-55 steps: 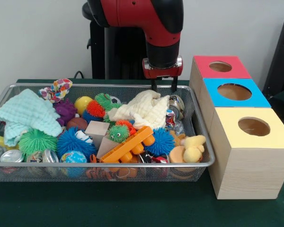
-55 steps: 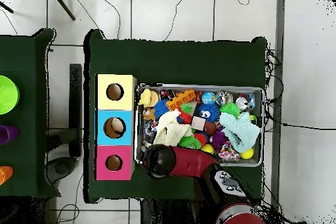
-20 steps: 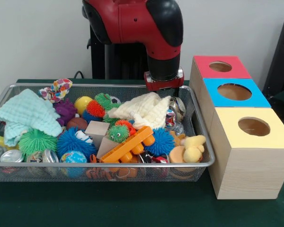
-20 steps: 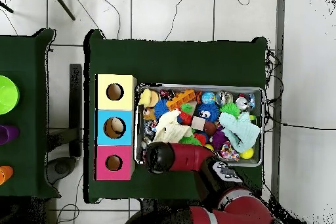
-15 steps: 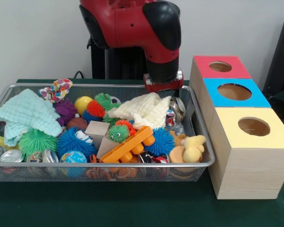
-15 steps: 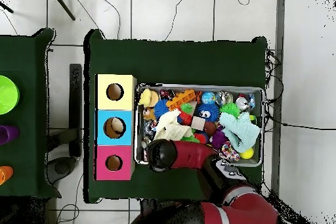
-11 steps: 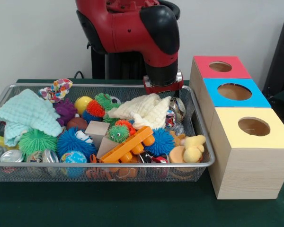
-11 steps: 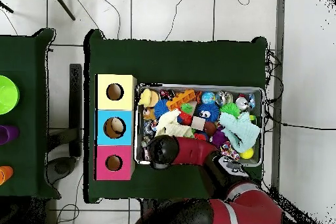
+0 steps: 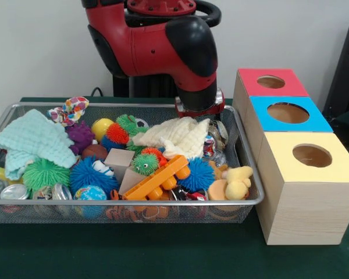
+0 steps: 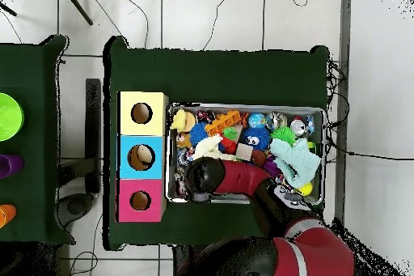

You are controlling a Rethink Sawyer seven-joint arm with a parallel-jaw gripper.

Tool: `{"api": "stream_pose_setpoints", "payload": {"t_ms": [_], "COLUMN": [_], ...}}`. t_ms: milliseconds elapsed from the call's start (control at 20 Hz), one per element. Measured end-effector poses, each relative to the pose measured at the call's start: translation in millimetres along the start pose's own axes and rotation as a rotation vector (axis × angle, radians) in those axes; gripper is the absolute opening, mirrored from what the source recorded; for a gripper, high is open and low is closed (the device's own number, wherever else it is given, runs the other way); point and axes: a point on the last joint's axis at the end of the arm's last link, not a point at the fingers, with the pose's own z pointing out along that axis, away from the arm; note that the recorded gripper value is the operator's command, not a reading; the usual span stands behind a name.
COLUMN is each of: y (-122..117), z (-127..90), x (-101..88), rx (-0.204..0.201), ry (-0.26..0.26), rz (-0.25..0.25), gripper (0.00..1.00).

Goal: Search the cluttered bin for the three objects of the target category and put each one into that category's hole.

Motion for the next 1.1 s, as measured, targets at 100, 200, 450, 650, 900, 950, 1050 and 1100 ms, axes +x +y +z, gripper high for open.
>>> {"api": "stream_pose_setpoints", "payload": {"t_ms": [100, 200, 450, 650, 900, 950, 1050, 1100], "y": [1, 1, 4, 6, 8, 8, 8, 7], "z": [0, 0, 0, -3, -6, -7, -9, -9], "x": [-2.4, -3.3, -7.0, -12.8, -21.6, -22.7, -27.3, -28.2], "rx": [-0.009, -0.011, -0.019, -0.026, -0.029, -0.029, -0.028, -0.028], "ry": [0.016, 0.020, 0.030, 0.039, 0.030, 0.028, 0.019, 0.018], "rz": [-0.001, -0.002, -0.008, -0.014, -0.019, -0.019, -0.021, -0.021], "gripper": [1.00, 1.00, 1.00, 1.00, 1.00, 1.00, 1.00, 1.00]}}
